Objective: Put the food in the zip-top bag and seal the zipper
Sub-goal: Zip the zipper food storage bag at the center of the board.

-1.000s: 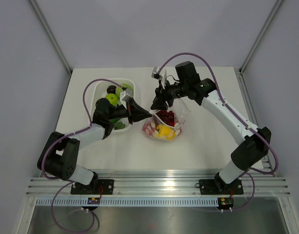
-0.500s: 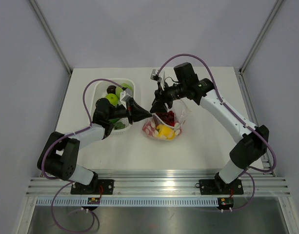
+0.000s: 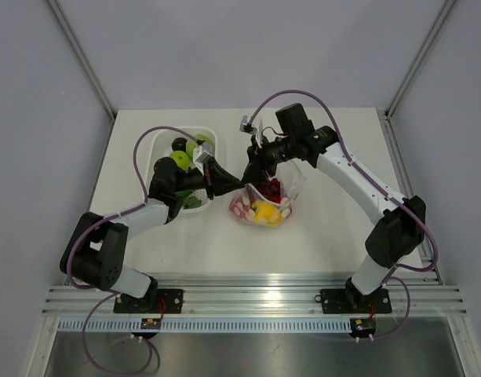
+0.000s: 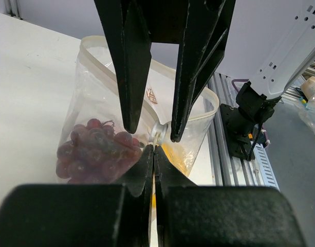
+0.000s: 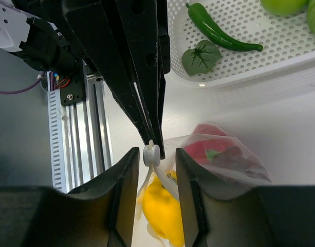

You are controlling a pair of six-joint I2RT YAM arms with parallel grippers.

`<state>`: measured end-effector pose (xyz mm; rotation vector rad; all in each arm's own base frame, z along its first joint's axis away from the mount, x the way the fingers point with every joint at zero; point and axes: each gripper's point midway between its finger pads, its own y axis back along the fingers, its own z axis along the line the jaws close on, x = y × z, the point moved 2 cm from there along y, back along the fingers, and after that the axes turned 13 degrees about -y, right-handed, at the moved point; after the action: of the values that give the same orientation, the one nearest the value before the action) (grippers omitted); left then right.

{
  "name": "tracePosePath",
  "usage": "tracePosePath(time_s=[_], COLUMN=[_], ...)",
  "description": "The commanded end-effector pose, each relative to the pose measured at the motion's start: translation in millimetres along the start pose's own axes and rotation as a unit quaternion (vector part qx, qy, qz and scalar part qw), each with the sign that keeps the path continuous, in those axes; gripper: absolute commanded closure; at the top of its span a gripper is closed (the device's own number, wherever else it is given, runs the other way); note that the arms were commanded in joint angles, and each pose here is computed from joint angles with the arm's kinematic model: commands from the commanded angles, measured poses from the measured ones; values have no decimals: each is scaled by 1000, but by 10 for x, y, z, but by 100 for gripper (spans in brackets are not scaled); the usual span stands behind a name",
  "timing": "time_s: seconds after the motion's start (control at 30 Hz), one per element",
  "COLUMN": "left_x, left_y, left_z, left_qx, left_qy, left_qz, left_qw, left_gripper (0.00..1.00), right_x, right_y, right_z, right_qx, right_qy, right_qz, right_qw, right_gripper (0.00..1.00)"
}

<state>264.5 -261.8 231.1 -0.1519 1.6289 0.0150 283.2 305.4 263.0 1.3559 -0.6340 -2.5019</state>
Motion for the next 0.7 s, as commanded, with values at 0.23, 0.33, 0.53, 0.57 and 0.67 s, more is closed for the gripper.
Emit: tracePosePath(time_s=[0.23, 0.33, 0.53, 0.57, 0.67], left_x=[-306, -311, -325, -313, -297], left_y=[-42, -43, -55, -58, -83], left_z=[6, 4, 11, 14, 48], left_qx=[6, 7, 10, 12, 15], left_qy=[-56, -56, -50, -44, -19], left_qz=[-25, -25, -22, -20, -6], left_qw=[998, 998, 998, 999, 1000], left_gripper=[100, 100, 100, 100, 100], right_x=[-19, -14, -27, -58, -57], right_y=[-25, -45, -64, -54, -1], right_z=[61, 43, 24, 3, -3], right_qx=[-20, -19, 12, 24, 45], right_qy=[10, 7, 15, 21, 27], right_qz=[-1, 0, -8, -15, -26], right_qw=[1000, 1000, 1000, 999, 998], right_gripper=[69, 73, 90, 92, 98])
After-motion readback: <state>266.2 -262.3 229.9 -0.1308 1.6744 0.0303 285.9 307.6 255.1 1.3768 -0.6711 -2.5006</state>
